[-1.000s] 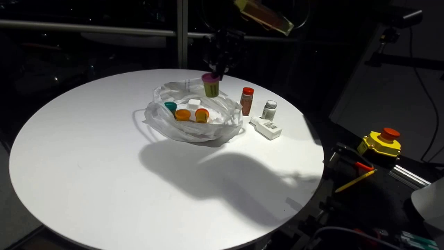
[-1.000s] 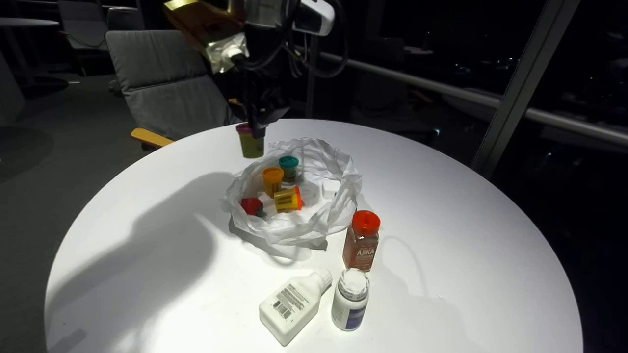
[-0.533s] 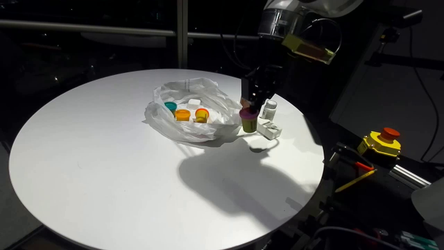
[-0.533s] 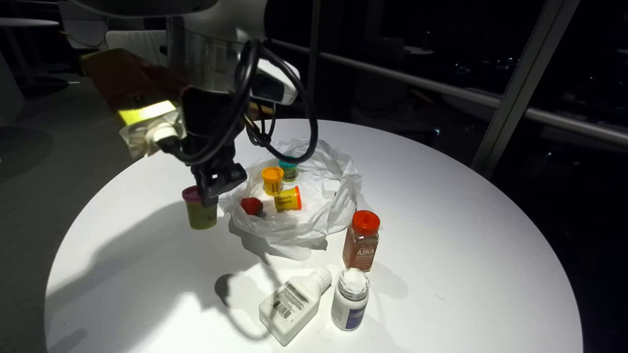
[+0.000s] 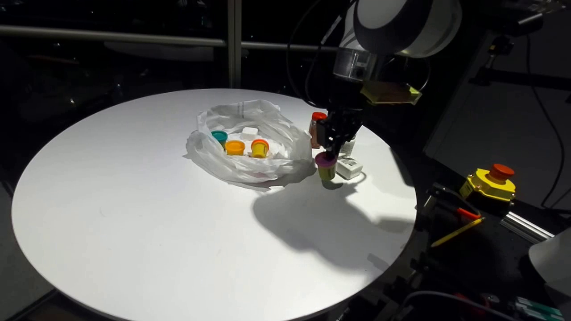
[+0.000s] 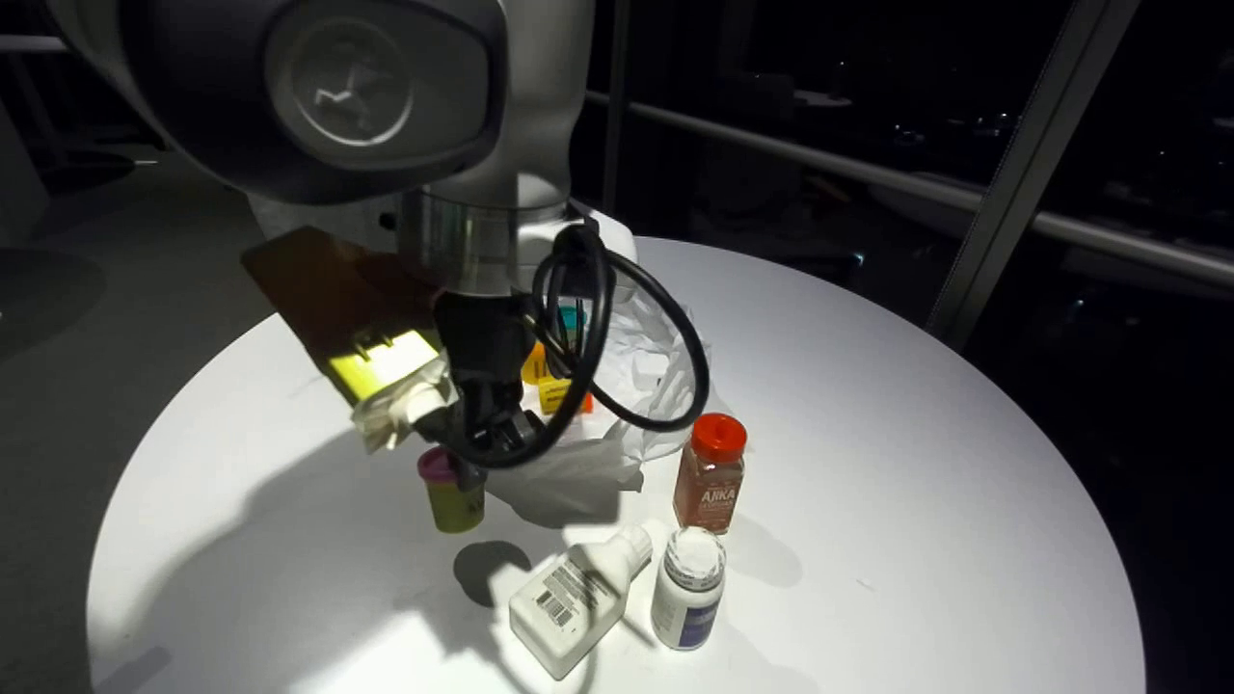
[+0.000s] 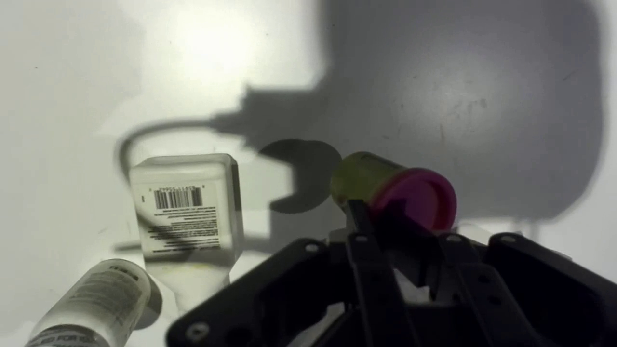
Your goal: Remove all the contents from the plastic bag.
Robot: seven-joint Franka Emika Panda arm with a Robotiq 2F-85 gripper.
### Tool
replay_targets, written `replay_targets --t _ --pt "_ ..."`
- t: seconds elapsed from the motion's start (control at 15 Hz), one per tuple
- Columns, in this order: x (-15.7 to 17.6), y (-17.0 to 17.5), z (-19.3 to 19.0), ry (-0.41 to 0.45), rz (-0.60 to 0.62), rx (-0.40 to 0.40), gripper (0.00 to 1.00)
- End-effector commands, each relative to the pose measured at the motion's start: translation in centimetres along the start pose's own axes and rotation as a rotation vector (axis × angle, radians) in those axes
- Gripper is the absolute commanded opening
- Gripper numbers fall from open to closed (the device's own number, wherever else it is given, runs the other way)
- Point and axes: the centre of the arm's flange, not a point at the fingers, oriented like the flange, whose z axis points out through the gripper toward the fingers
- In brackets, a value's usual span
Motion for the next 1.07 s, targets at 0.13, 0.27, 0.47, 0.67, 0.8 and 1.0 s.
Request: replay_targets --t 0.13,0.27,0.47,0.67,0.8,1.0 --pt "2.0 0.5 1.2 0.000 -0.012 -0.009 0.44" --pt "2.4 -0.1 -0.8 0.031 -0.009 -0.001 0.58" --pt "3.6 -2.0 -4.0 0.076 -0.010 0.016 0.82" --pt "5.6 -4.2 -6.2 0.110 -0.010 0.036 1.00" --pt "7.6 -5.0 -6.5 0.139 0.034 0.061 1.00" --pt "10.4 -5.5 -4.9 0.113 0.129 0.079 1.00"
